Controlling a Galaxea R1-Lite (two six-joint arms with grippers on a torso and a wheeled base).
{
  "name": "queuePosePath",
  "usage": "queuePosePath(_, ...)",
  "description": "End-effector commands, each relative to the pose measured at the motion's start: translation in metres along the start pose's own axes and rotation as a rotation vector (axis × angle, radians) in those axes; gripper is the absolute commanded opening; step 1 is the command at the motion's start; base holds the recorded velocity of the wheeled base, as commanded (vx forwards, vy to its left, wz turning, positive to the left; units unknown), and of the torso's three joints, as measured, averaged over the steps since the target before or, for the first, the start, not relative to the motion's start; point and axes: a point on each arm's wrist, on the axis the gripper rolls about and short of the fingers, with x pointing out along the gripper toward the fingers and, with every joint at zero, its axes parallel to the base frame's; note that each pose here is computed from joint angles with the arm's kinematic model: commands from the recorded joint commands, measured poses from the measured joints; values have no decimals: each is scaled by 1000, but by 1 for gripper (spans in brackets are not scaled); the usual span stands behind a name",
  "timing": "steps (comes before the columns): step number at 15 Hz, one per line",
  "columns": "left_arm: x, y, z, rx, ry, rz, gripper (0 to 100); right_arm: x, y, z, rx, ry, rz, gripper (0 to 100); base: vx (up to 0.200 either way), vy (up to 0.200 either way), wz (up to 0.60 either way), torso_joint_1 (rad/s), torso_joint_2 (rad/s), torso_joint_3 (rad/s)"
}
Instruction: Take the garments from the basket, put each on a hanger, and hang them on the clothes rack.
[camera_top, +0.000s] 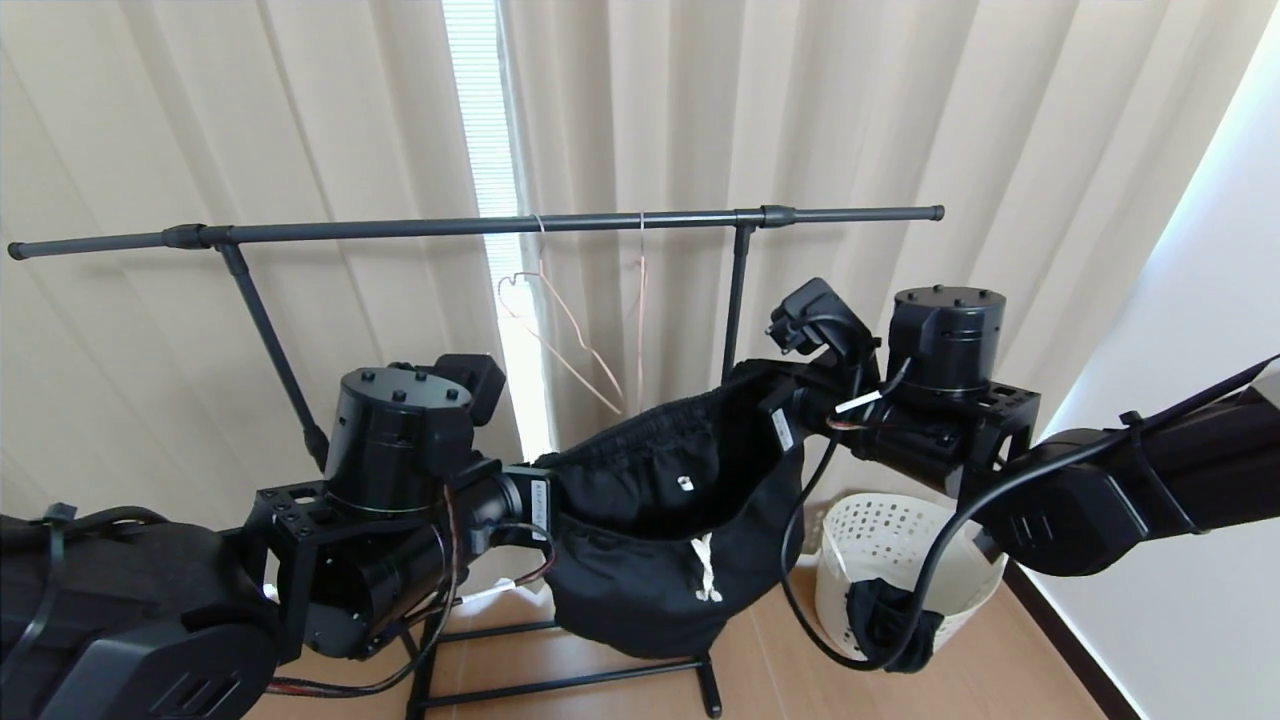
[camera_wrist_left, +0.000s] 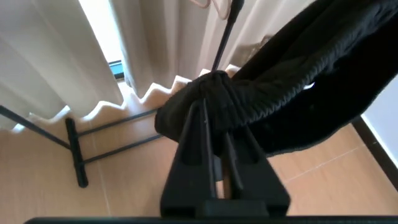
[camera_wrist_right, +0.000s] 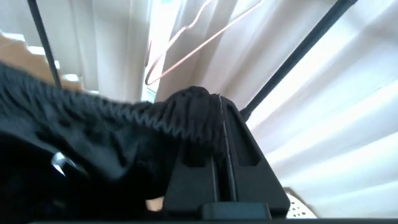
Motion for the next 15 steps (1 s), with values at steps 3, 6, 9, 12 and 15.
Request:
queuePosePath(3, 3, 0, -3, 1, 11, -1, 100, -7, -15, 9, 4, -30, -47, 0, 0, 0, 0, 0, 0, 0)
queuePosePath(6, -2, 4, 3, -20, -4, -41, 100, -11, -17, 13, 3, -41, -63, 0, 0, 0, 0, 0, 0, 0)
queuePosePath(9, -32, 18, 13, -52, -12, -280, 100, -7, -17, 12, 4, -35, -73, 0, 0, 0, 0, 0, 0, 0)
queuePosePath(12, -43, 29, 16, -70, -16, -362, 100, -7, -17, 13, 4, -35, -89, 0, 0, 0, 0, 0, 0, 0)
queuePosePath(15, -18, 33, 12, -81, 18, -226, 100, -8, -17, 14, 4, -36, -91, 0, 0, 0, 0, 0, 0, 0)
